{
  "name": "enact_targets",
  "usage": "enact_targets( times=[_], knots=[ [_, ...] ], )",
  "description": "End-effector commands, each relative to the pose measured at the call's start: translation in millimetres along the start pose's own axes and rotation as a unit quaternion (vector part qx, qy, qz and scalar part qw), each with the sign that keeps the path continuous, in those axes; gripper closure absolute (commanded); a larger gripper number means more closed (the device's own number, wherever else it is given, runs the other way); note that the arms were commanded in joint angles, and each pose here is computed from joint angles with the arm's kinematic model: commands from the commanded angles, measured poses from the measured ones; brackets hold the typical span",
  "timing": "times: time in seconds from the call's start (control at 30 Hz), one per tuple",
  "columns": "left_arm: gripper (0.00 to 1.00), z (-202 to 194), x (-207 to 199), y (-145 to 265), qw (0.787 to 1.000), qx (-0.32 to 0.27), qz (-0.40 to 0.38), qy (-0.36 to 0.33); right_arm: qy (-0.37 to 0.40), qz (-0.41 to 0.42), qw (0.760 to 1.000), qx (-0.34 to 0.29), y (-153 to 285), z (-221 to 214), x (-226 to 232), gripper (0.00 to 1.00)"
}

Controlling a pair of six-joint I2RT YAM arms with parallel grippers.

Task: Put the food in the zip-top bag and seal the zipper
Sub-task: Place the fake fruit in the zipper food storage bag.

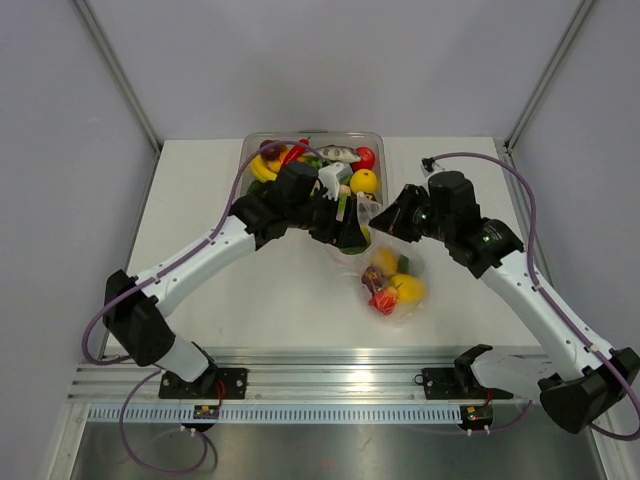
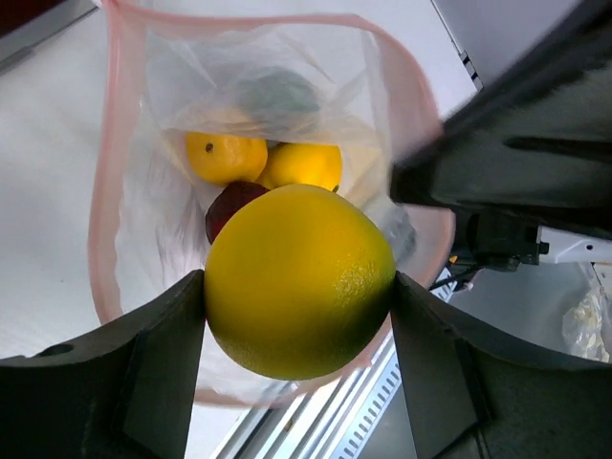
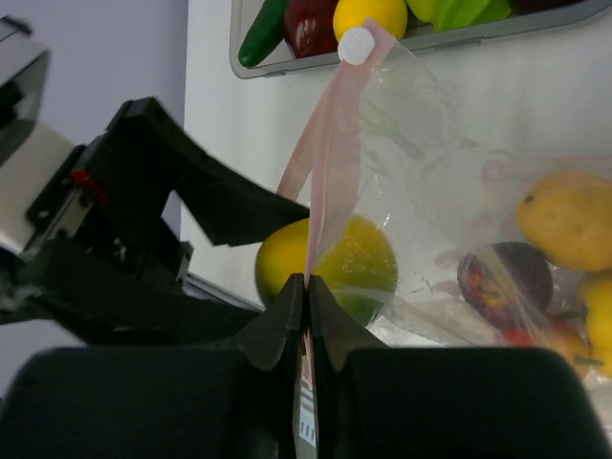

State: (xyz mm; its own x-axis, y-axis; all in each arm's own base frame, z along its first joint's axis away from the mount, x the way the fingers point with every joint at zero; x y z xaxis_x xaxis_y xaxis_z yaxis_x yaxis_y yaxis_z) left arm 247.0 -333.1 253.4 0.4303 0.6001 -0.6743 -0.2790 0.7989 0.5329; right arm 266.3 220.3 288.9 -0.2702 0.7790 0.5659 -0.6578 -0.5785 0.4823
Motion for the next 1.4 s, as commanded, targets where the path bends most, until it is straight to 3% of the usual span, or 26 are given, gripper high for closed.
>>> enact_targets(
  times=[0.0, 0.07, 0.13, 0.23, 0.4, 0.43, 0.53, 0.6, 0.63, 0.73, 0.77, 0.87, 1.07, 1.2, 1.37],
  knots=[
    [0.19, 9.6, -5.0, -21.1, 1.0, -0.006, -0.013, 0.002, -0.008, 0.023, 1.0, -0.018, 19.8, 0.8, 8.6, 0.9],
    [0.07, 5.9, -12.5, -25.8, 0.999, 0.012, -0.033, 0.002, -0.012, 0.028, 0.999, -0.021, 27.3, -2.6, 9.2, 0.9],
    [0.01, 8.0, -27.6, -20.5, 0.998, 0.01, -0.058, -0.012, -0.016, 0.017, 1.0, -0.019, 29.4, -8.3, 2.9, 0.89],
    [0.01, 13.1, -42.3, -2.2, 0.997, -0.003, -0.064, -0.045, -0.016, -0.002, 1.0, -0.015, 34.7, -15.0, -6.0, 0.89],
    [0.02, 39.2, -60.0, 47.0, 0.986, -0.093, -0.057, -0.124, -0.004, -0.018, 1.0, -0.016, 45.2, -20.8, -13.8, 0.89],
    [0.06, 47.0, -59.0, 55.0, 0.983, -0.119, -0.047, -0.131, -0.001, -0.02, 1.0, -0.017, 47.6, -20.8, -14.4, 0.89],
    [0.16, 74.1, -24.2, 72.5, 0.976, -0.187, 0.025, -0.105, 0.008, -0.029, 0.999, -0.012, 52.6, -22.9, -17.3, 0.89],
    [0.23, 101.5, 15.1, 83.8, 0.972, -0.222, 0.071, -0.039, 0.013, -0.032, 0.999, -0.012, 56.2, -22.6, -17.6, 0.89],
    [0.22, 109.0, 29.3, 86.9, 0.969, -0.231, 0.087, -0.017, 0.014, -0.032, 0.999, -0.012, 57.0, -22.9, -17.7, 0.89],
    [0.08, 142.6, 100.8, 100.2, 0.94, -0.267, 0.206, 0.049, 0.015, -0.033, 0.999, -0.013, 58.6, -23.3, -18.0, 0.89],
    [0.06, 156.1, 112.5, 115.5, 0.928, -0.277, 0.242, 0.056, 0.015, -0.033, 0.999, -0.012, 58.8, -24.0, -18.4, 0.89],
    [0.05, 173.7, 159.1, 110.6, 0.9, -0.277, 0.329, 0.065, 0.017, -0.038, 0.999, -0.009, 57.6, -24.9, -20.4, 0.89],
    [0.05, 232.6, 214.6, 92.8, 0.873, -0.312, 0.368, 0.074, 0.028, -0.05, 0.998, 0.0, 53.3, -24.5, -24.2, 0.88],
    [0.03, 258.3, 251.9, 75.4, 0.868, -0.291, 0.395, 0.077, 0.03, -0.049, 0.998, 0.0, 50.9, -22.3, -23.0, 0.87],
    [0.01, 277.4, 291.7, 59.7, 0.859, -0.311, 0.4, 0.074, 0.019, -0.012, 1.0, 0.004, 43.0, -19.7, -8.7, 0.87]
  ],
)
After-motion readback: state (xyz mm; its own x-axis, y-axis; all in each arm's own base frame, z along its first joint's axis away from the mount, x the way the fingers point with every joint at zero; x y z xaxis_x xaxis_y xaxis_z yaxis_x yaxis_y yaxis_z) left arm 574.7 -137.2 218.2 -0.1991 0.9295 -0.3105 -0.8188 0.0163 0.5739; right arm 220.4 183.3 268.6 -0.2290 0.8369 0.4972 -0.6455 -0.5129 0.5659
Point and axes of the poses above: each gripper's point midway between its finger pads, its own y axis back along the fingers, its own x axis along the line the jaws close on, z = x × y, the point moved 1 cm from there along y, back along the fingers, and after that the axes turned 13 degrees about y, right-handed, at the moved point
